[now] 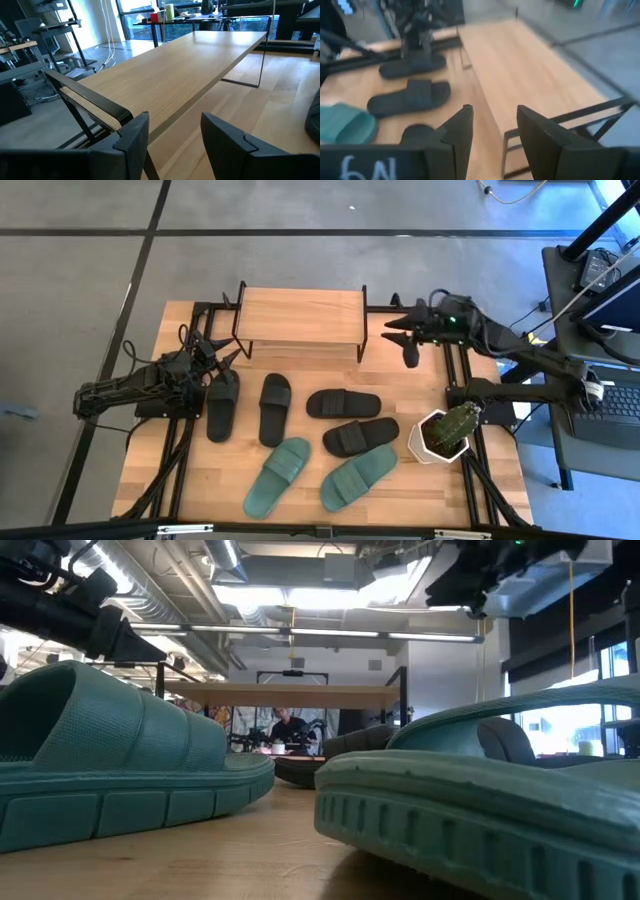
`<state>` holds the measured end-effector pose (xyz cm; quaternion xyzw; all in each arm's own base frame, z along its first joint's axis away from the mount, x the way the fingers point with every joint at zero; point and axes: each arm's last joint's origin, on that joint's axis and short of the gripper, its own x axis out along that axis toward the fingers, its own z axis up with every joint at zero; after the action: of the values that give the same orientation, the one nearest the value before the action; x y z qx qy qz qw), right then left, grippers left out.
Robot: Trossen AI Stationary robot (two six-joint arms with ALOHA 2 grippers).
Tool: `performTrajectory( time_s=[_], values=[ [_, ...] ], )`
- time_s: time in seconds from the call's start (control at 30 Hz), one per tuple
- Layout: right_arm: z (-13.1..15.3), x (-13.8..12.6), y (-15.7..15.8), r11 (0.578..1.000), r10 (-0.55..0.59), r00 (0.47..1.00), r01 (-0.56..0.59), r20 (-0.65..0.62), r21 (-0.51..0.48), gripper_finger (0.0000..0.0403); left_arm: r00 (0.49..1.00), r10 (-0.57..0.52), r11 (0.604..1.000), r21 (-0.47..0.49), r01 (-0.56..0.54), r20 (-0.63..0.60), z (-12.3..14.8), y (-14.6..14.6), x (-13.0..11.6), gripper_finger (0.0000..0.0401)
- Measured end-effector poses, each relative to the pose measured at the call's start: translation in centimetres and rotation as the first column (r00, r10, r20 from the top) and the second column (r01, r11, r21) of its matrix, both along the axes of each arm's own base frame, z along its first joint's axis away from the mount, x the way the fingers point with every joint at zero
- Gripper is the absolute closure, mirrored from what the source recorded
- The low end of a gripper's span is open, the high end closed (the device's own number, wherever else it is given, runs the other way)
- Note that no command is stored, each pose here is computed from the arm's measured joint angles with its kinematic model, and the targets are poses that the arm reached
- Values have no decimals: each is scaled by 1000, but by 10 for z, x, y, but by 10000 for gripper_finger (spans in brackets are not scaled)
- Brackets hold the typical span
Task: Pick and place slides into the shelf
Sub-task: Put the black slide on the shelf
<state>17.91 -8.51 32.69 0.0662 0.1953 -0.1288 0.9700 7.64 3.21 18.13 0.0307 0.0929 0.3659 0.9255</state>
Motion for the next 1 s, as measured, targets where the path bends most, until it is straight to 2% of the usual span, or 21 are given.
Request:
performTrajectory(
  time_s=[0.2, 0.33, 0.67, 1.0],
  values=[
    [-10, 28, -4, 973, 217, 974, -210, -71, 96, 249, 1000, 0, 1000, 0, 0, 0, 0, 0, 0, 229],
    [-27, 47, 1, 953, 296, 945, -281, -139, 115, 249, 1000, 0, 1000, 0, 0, 0, 0, 0, 0, 229],
    [-68, 84, 13, 909, 414, 869, -374, -273, 186, 249, 1000, 0, 1000, 0, 0, 0, 0, 0, 0, 229],
    [-103, 104, 21, 875, 484, 792, -429, -372, 224, 249, 1000, 0, 1000, 0, 0, 0, 0, 0, 0, 229]
  ],
)
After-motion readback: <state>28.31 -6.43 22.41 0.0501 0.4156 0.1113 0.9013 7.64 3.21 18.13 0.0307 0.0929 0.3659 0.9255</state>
